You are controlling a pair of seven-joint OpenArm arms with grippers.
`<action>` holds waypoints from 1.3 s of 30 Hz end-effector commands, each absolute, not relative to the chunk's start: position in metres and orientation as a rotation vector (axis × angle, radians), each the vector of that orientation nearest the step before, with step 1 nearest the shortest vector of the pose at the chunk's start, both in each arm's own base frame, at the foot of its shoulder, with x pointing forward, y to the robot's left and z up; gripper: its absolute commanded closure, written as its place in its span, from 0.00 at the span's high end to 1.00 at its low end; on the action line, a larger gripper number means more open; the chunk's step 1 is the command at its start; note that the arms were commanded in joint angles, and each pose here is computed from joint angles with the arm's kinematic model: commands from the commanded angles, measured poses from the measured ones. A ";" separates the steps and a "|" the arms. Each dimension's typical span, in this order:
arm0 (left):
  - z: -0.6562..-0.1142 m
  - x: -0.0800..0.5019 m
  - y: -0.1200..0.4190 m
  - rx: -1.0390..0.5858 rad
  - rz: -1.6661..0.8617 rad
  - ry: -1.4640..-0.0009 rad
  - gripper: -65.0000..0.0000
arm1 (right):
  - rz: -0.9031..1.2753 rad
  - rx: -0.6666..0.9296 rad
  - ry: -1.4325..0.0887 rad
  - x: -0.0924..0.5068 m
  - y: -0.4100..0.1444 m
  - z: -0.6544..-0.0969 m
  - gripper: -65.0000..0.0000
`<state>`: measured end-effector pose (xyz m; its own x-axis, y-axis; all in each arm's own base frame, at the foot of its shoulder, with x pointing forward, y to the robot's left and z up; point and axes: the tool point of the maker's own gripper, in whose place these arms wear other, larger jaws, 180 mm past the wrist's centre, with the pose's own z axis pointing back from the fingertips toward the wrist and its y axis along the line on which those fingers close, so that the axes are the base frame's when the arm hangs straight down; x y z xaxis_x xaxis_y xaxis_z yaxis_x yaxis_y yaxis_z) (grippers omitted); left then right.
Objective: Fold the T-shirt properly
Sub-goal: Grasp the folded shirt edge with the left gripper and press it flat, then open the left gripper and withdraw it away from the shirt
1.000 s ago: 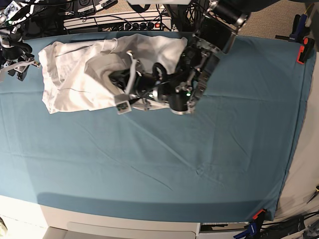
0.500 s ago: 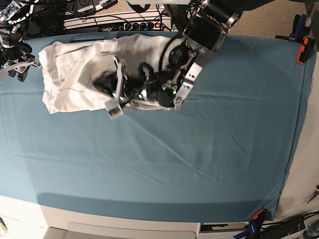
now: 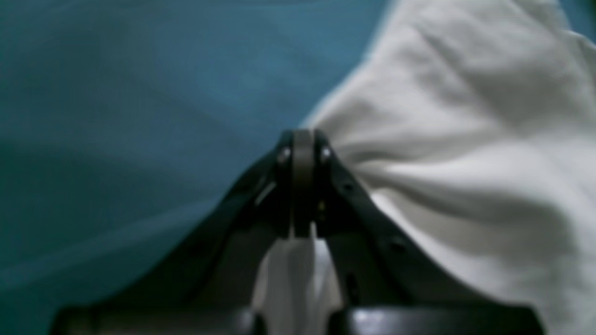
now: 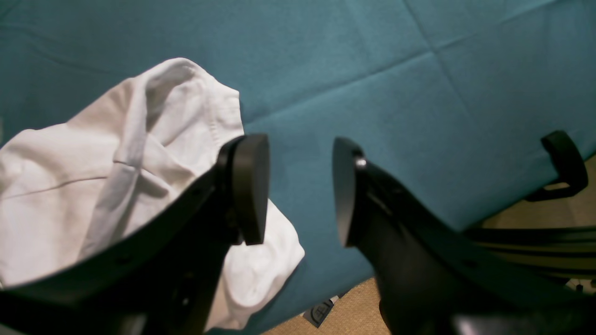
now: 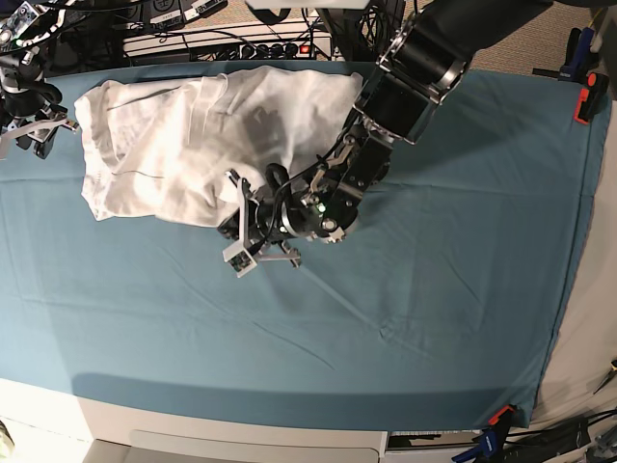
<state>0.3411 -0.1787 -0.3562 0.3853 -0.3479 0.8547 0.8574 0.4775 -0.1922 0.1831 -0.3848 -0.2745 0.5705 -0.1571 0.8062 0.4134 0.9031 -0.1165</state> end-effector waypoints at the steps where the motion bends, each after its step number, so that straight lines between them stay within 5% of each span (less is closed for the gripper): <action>1: -0.331 0.347 -0.193 -0.756 -0.858 -0.907 0.00 | -0.324 -0.326 -0.949 0.188 -0.388 -0.262 0.36; 11: -0.283 0.318 -0.205 -0.922 -0.933 -0.844 0.00 | -0.324 -0.327 -0.949 0.188 -0.388 -0.262 0.36; 17: -0.230 0.339 -0.163 -0.771 -0.994 -0.960 0.00 | -0.309 -0.344 -0.920 0.186 -0.391 -0.263 0.36; 24: -0.273 0.375 -0.049 -0.519 -0.921 -0.877 0.00 | -0.221 -0.396 -0.904 0.198 -0.418 -0.245 0.44; 28: -0.280 0.387 0.023 -0.425 -0.852 -0.835 0.34 | -0.235 -0.348 -0.920 0.217 -0.442 -0.241 0.49; 32: -0.266 0.395 0.085 -0.353 -0.791 -0.856 0.44 | -0.299 -0.148 -0.915 0.240 -0.463 -0.254 0.50; 39: -0.204 0.404 0.177 -0.108 -0.743 -0.976 0.45 | -0.421 0.520 -1.017 0.270 -0.456 -0.261 0.50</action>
<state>0.3958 0.1663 -0.2248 0.3697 -0.5236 0.7675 0.6474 0.7377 0.1914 0.2638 -0.4432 -0.2873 0.5006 -0.5965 0.6273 0.1160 0.7644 0.6342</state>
